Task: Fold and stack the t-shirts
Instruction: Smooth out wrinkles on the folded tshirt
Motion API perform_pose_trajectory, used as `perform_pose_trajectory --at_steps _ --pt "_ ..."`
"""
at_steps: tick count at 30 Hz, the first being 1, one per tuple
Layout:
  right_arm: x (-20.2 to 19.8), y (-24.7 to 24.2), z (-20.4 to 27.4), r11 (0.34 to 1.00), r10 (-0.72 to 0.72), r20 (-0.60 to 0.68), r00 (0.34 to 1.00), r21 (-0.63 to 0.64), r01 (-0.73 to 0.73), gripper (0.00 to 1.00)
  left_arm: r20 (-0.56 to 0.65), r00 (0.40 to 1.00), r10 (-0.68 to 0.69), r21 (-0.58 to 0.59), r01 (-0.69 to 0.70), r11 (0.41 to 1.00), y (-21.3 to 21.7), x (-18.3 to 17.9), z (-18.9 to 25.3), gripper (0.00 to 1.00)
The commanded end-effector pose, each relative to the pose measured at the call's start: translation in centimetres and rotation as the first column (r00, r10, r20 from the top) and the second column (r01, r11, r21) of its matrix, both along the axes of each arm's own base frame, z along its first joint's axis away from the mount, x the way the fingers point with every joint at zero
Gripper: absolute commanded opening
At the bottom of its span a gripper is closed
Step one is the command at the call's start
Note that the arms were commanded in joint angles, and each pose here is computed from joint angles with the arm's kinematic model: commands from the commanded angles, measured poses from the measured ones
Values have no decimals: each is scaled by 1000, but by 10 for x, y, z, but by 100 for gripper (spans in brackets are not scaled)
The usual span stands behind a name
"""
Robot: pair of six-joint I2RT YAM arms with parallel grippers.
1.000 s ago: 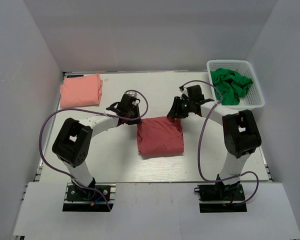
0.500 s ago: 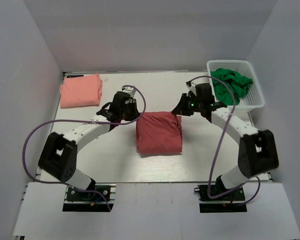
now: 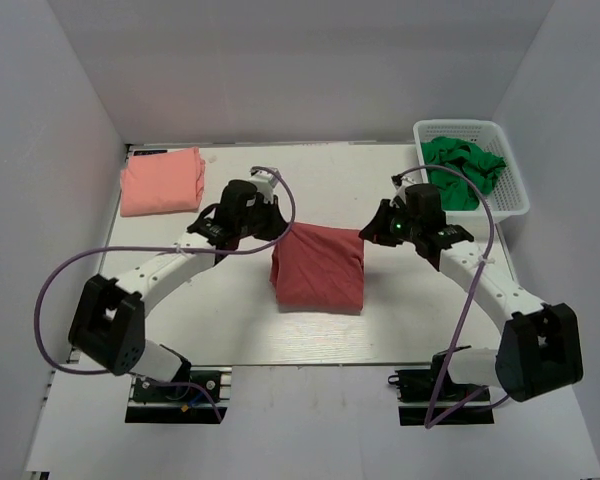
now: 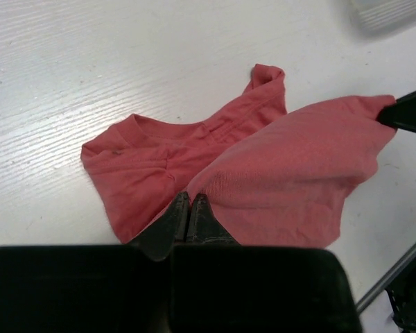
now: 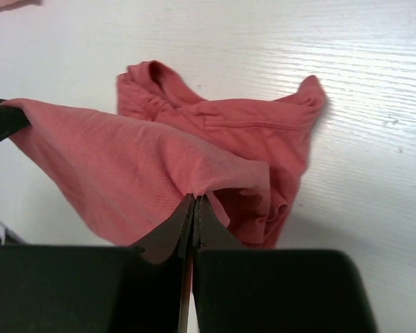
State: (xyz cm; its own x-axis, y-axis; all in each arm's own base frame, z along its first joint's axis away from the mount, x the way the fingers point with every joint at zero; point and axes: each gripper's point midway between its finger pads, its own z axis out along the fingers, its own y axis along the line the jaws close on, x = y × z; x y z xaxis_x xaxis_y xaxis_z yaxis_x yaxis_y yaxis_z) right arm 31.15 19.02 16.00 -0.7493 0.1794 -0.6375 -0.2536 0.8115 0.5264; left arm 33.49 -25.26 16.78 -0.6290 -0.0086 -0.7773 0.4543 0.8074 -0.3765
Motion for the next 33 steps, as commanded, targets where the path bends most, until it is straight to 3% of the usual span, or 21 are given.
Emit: perform_pose_trajectory --at_steps 1,10,16,22,24,25,26,27,30,32,33 --pt "21 -13 -5 995 -82 15 996 -54 83 0 33 999 -4 9 4 1000 -8 23 8 0" --pt "65 -28 -39 976 -168 -10 986 -143 164 0 -21 993 120 121 -117 986 -3 69 -44 0" --pt "95 -43 -72 955 -256 -71 964 -176 240 0 -109 986 123 170 -103 980 -17 88 -91 0" --pt "110 -47 -97 948 -266 -123 956 -215 236 0 -159 973 167 192 -135 972 -16 108 -102 2" --pt "119 -44 -93 953 -241 -104 965 -216 215 5 -160 972 174 200 -141 970 -17 112 -101 14" --pt "119 -39 -92 962 -213 -114 970 -200 188 11 -167 970 175 206 -140 969 -17 113 -102 33" --pt "124 -37 -85 965 -189 -94 977 -199 168 18 -155 972 174 197 -142 970 -20 118 -92 41" --pt "125 -33 -80 968 -174 -87 981 -196 155 18 -155 972 174 197 -142 970 -20 119 -90 49" --pt "122 -22 -52 985 -102 -37 994 -144 96 21 -134 977 164 173 -140 975 -22 119 -67 100" --pt "119 -22 -26 988 -84 24 996 -126 87 36 -137 980 142 152 -121 981 -25 113 -59 100" --pt "116 -21 -21 989 -80 32 996 -123 83 58 -141 982 129 142 -109 984 -25 109 -56 100"
